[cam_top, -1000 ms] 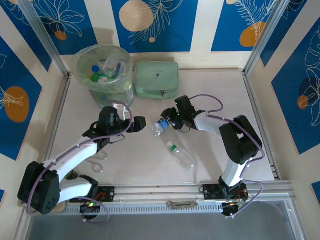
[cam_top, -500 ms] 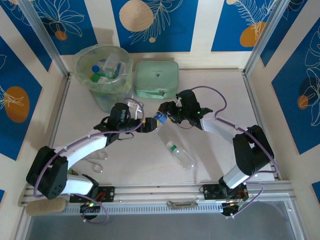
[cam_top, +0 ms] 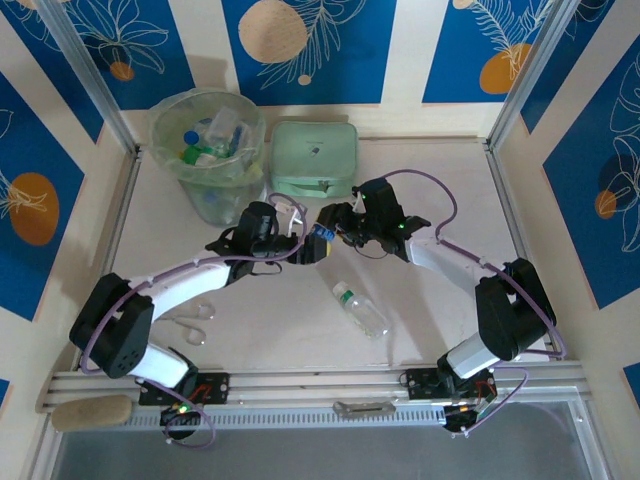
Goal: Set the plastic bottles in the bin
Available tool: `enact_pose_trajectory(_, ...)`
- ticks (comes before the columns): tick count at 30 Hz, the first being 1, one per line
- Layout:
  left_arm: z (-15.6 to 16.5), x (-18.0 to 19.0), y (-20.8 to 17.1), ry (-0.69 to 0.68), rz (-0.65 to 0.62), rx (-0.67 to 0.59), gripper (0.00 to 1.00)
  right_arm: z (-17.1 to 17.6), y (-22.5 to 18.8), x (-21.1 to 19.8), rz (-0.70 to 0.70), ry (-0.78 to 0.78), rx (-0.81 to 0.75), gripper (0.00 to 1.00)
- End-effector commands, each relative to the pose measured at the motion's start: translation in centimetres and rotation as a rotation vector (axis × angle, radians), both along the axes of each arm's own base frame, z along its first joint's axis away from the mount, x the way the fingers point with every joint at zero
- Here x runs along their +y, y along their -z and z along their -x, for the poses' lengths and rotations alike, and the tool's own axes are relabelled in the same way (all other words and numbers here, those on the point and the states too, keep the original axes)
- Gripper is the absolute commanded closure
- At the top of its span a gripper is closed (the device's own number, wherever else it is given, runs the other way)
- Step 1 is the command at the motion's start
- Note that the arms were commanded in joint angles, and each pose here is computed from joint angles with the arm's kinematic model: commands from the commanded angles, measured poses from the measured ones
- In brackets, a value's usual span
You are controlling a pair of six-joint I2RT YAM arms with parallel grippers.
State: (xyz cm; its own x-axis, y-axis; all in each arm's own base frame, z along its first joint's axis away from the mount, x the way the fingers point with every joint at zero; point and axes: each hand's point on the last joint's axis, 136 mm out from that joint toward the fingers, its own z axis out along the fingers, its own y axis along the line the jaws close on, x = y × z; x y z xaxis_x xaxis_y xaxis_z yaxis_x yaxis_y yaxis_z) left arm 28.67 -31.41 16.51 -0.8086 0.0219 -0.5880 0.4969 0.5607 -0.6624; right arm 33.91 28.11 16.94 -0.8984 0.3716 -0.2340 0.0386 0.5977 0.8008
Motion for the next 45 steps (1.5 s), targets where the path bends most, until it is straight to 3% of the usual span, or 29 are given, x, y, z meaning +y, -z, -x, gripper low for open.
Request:
enact_pose_trajectory(1, -0.3, -0.8, -2.0, 0.015, 0.037, -0.052, 0.32, 0.9, -0.5, 0.0, -0.004, -0.030, -0.011, 0.55)
enact_pose_trajectory(5, -0.4, -0.6, -1.9, 0.009, 0.030, -0.054, 0.45, 0.9, -0.9, 0.0, -0.010, -0.030, -0.018, 0.54)
enact_pose_trajectory(7, -0.5, -0.5, -1.8, 0.000, 0.026, -0.054, 0.46, 0.9, -1.2, 0.0, -0.013, -0.030, -0.024, 0.52)
enact_pose_trajectory(14, -0.8, 0.3, -1.7, -0.052, 0.004, -0.069, 0.47, 0.6, -2.5, -1.0, -0.030, 0.001, -0.034, 0.29)
enact_pose_trajectory(21, -1.3, 2.6, -2.4, -0.122, -0.054, -0.110, 0.48, 0.3, -3.3, -4.3, -0.030, 0.088, -0.058, 0.23)
enact_pose_trajectory(33, -6.1, 11.0, -14.2, -0.295, -0.131, -0.383, 0.50, 1.2, -1.8, -8.6, 0.013, 0.193, -0.044, 0.21)
enact_pose_trajectory(40, -9.6, 17.0, -21.6, -0.431, -0.273, -0.592, 0.49, 1.4, -1.6, -9.2, 0.025, 0.203, -0.047, 0.20)
enact_pose_trajectory(45, -12.7, 21.5, -23.8, -0.535, -0.321, -0.609, 0.48, 1.8, -1.6, -9.5, 0.032, 0.207, -0.050, 0.20)
